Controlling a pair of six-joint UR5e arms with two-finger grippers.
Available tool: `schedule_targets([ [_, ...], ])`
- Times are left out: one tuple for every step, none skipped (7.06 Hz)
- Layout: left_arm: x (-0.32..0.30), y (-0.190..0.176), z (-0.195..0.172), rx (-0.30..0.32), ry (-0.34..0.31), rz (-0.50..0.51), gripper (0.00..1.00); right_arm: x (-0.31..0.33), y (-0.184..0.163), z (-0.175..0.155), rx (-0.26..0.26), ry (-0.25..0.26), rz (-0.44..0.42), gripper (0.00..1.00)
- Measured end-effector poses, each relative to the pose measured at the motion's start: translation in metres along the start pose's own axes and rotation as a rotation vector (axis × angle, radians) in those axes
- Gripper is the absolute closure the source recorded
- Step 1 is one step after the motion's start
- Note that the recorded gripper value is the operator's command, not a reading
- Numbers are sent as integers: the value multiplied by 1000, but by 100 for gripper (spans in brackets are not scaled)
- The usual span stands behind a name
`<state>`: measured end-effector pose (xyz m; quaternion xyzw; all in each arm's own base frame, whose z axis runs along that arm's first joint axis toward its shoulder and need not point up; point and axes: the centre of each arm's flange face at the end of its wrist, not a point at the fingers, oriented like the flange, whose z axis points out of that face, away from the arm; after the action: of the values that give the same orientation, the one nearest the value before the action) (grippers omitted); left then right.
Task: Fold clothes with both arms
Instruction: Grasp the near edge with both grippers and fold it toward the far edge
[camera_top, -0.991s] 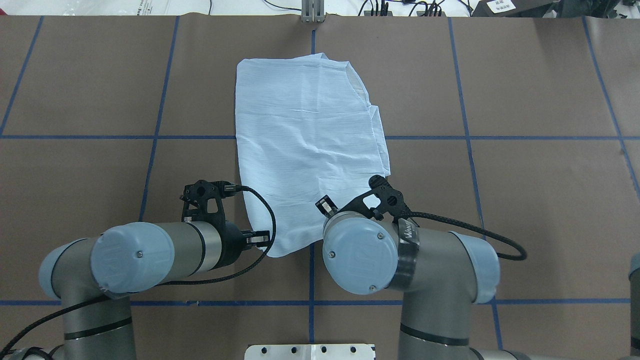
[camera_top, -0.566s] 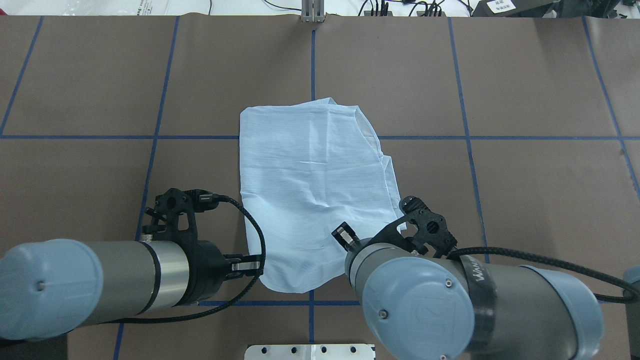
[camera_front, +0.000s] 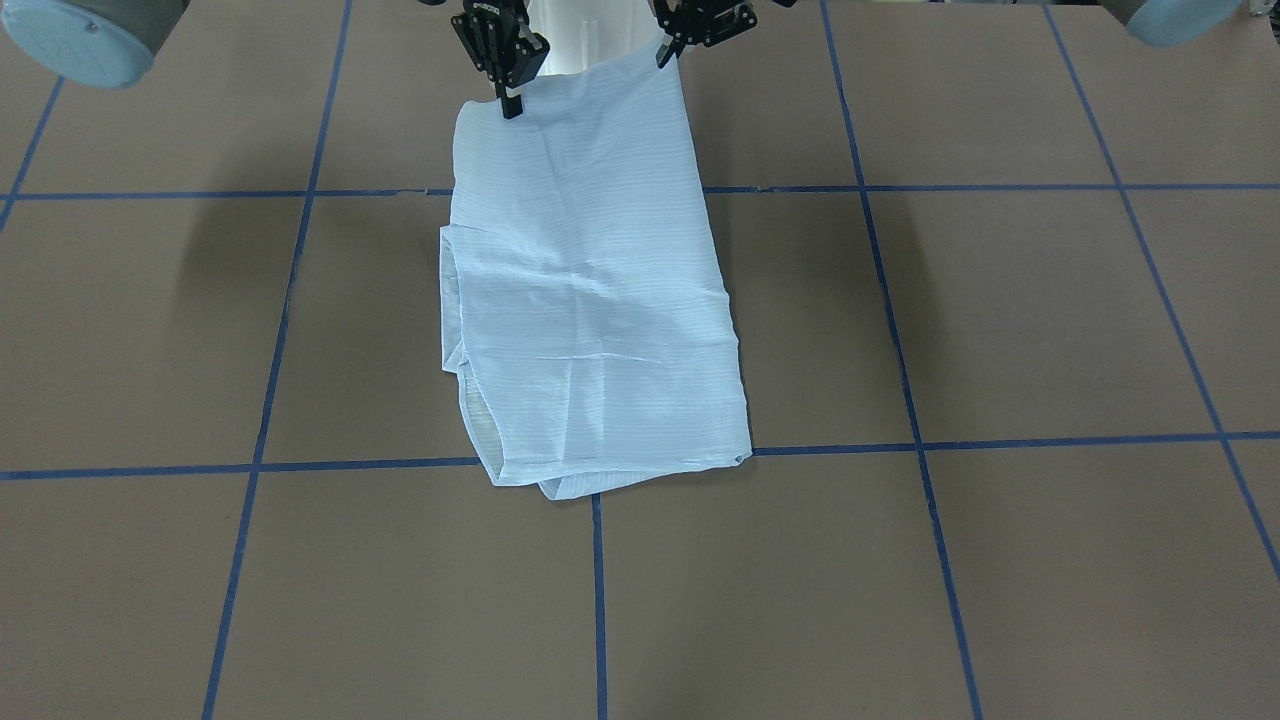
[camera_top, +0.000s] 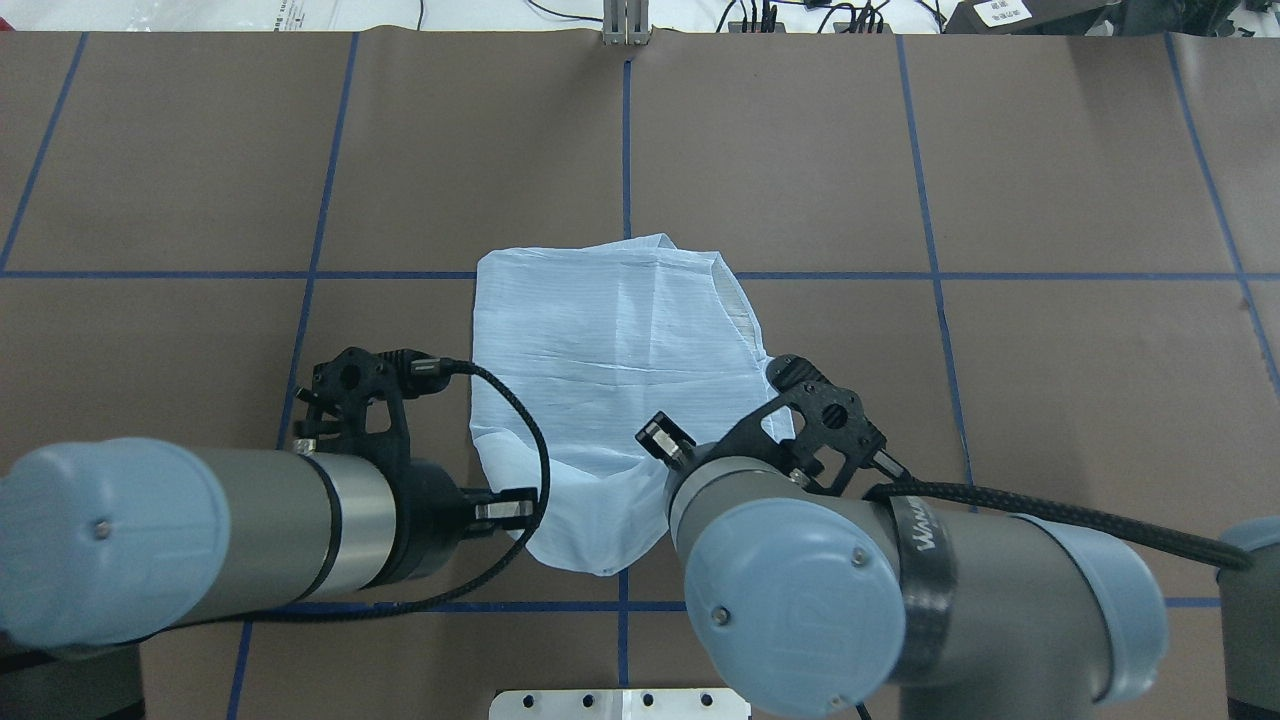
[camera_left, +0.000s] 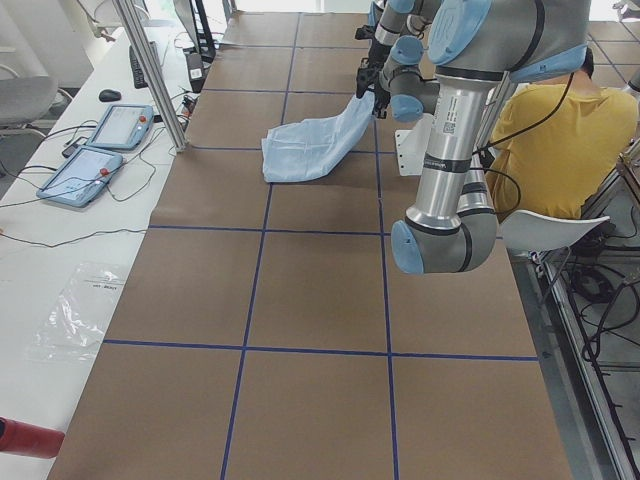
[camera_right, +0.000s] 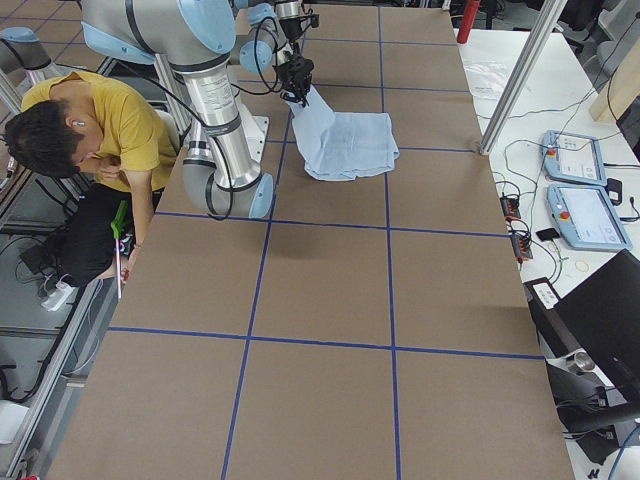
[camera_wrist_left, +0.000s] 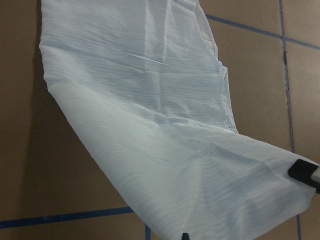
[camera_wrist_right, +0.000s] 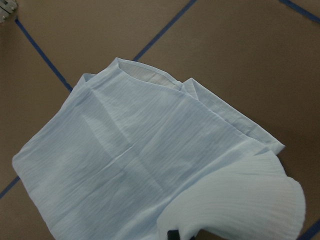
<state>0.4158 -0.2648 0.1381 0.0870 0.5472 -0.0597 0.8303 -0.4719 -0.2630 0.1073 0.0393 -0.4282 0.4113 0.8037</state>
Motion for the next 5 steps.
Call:
schedule_targets([
  [-6, -30, 21, 47, -56, 12, 100, -22, -8, 30, 35, -37, -12, 100],
  [-15, -64, 35, 94, -102, 22, 100, -39, -17, 62, 61, -65, -31, 100],
  [-21, -95, 46, 135, -134, 25, 100, -53, -26, 90, 84, -83, -45, 100],
  [-26, -123, 62, 166, -157, 27, 100, -68, -35, 116, 110, -89, -62, 100],
  [-34, -146, 86, 190, -162, 28, 100, -82, -43, 145, 134, -92, -68, 100],
])
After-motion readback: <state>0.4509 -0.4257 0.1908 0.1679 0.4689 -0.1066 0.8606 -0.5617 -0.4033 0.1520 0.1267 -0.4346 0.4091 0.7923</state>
